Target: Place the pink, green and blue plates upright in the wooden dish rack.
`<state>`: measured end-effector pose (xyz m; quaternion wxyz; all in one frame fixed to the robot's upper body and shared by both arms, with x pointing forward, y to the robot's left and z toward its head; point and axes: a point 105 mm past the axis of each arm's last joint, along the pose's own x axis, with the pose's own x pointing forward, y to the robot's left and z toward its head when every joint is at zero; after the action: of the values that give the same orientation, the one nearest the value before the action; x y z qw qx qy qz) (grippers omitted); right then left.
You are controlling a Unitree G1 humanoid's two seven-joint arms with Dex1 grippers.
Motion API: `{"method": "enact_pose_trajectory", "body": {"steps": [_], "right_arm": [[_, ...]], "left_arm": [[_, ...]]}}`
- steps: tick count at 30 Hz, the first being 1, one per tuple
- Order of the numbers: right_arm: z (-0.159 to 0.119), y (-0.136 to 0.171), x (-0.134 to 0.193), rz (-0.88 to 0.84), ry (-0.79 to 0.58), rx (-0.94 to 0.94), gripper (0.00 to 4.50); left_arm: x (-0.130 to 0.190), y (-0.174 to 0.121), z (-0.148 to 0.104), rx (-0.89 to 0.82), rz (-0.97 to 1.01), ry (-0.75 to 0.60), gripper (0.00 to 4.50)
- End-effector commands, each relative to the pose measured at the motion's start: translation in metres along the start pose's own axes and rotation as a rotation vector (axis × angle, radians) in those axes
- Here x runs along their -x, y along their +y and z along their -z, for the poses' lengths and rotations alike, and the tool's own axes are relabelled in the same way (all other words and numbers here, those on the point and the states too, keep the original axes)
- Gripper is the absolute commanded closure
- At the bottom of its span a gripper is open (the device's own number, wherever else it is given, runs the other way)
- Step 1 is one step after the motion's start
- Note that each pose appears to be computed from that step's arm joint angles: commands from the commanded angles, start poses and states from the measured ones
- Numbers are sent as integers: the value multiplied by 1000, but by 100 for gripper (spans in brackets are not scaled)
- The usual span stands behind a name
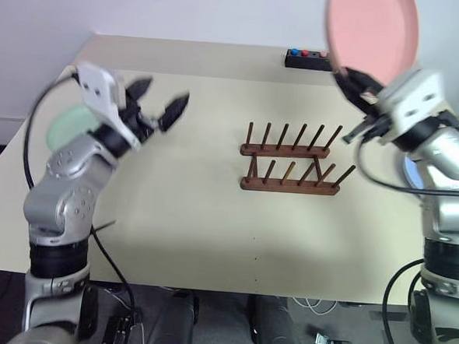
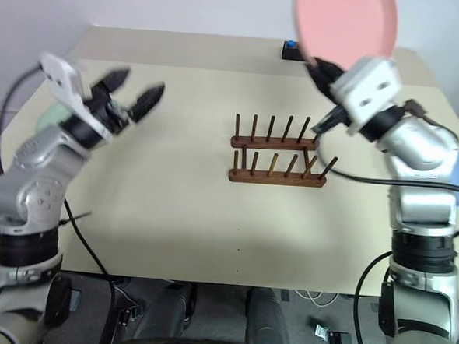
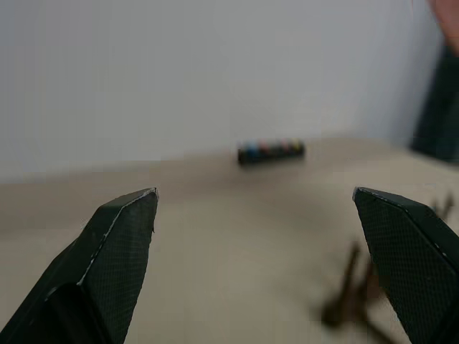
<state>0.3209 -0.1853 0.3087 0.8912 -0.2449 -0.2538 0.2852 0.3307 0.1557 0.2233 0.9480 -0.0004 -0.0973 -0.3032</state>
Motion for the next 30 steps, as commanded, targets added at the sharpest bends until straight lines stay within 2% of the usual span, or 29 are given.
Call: {"method": "enact_pose_trajectory", "body": {"steps": [1, 6, 9, 12, 24, 30], "right_arm": [[-29, 6, 11, -76, -83, -126, 450], [-34, 12, 31, -119, -168, -525, 450], [-39, 15, 36, -139, -217, -689, 450], [-33, 10, 40, -102, -235, -824, 450], [-14, 16, 47, -108, -179, -993, 450], [-3, 4, 50, -31, -194, -1044, 450]], "left_arm": [[4, -26, -4, -75, 159, 4, 3], [20, -51, 38, -91, 312, 170, 3], [24, -61, 49, -95, 365, 208, 3], [28, -68, 54, -80, 401, 217, 3], [28, -81, 55, -42, 452, 200, 3], [28, -78, 55, -59, 439, 206, 3]]}}
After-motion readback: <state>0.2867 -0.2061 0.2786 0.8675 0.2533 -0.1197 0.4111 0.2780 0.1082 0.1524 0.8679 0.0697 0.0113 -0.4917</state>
